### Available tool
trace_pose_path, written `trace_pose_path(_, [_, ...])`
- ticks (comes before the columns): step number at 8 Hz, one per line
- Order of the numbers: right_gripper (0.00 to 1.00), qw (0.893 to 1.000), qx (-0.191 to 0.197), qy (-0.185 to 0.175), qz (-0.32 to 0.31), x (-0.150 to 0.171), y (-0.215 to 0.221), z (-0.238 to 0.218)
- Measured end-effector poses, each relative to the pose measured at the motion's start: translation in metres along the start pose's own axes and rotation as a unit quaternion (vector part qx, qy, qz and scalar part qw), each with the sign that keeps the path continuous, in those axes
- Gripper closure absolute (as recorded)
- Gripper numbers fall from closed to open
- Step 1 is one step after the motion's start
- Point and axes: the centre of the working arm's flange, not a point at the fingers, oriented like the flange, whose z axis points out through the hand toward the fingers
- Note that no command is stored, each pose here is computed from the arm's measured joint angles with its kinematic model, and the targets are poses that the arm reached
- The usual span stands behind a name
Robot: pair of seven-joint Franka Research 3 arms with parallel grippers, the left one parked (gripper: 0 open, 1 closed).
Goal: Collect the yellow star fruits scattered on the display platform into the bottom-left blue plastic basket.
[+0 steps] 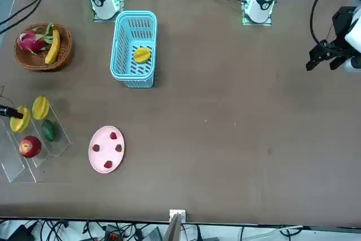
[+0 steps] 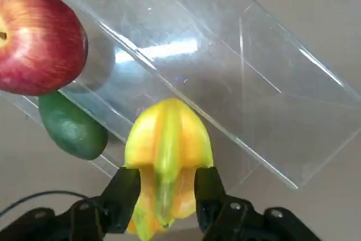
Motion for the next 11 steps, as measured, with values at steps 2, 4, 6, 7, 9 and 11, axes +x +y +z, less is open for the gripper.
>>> trace_pose_path(2, [0.77, 1.000, -0.002, 0.006, -0.001, 0.002, -0.001, -0.003])
trace_pose_path(4, [0.78, 1.000, -0.002, 0.007, -0.003, 0.004, -0.007, -0.004])
trace_pose_path(6, [0.78, 1.000, 0.003, -0.002, -0.003, 0.006, -0.022, -0.012])
trace_pose_path(7, [0.78, 1.000, 0.010, -0.017, 0.002, 0.006, -0.035, -0.028])
trace_pose_path(9, [0.78, 0.998, 0.015, -0.055, 0.016, 0.001, -0.075, -0.082])
trace_pose_path(11, [0.78, 0.995, 0.011, -0.094, 0.034, -0.014, -0.157, -0.124])
